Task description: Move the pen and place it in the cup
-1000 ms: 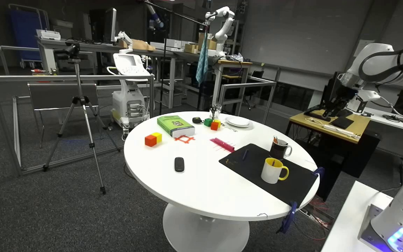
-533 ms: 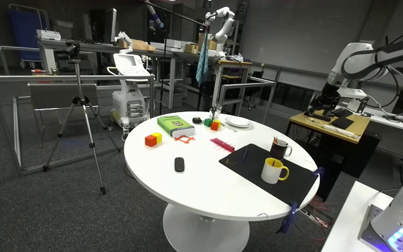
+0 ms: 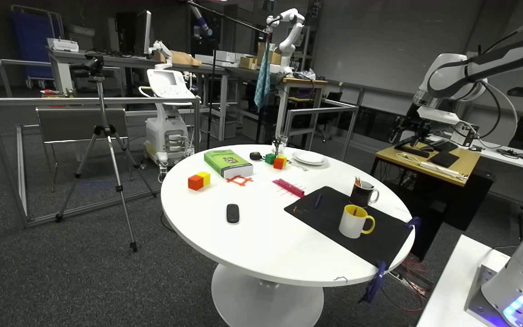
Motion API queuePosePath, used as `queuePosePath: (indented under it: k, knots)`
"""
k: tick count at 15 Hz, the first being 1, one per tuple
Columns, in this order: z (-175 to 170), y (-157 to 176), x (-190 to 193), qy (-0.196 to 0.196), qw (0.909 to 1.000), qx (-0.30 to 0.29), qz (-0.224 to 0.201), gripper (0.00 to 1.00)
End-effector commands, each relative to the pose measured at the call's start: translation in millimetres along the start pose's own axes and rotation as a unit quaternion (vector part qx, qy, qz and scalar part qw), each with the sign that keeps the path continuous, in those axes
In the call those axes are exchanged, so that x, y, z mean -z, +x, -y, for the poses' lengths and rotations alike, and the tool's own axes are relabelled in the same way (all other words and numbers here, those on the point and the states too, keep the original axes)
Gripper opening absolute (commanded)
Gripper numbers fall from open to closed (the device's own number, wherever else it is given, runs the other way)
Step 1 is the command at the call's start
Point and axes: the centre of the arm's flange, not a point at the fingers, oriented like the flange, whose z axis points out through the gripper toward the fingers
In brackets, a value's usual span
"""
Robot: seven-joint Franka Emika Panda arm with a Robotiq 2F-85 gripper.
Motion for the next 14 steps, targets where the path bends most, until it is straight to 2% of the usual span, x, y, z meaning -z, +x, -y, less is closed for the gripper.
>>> queuePosePath:
  k: [1, 7, 10, 14]
  knots:
    - [1, 1, 0, 0.001, 1.0, -0.001, 0.001, 1.0]
    - [-6, -1, -1, -0.002, 0.9999, -0.012, -0.002, 1.0]
    - [-3, 8, -5, -0.003, 0.9967, -0.079, -0.016, 1.0]
    - [12, 20, -19, -0.012, 0.9824, -0.186, 0.002, 1.0]
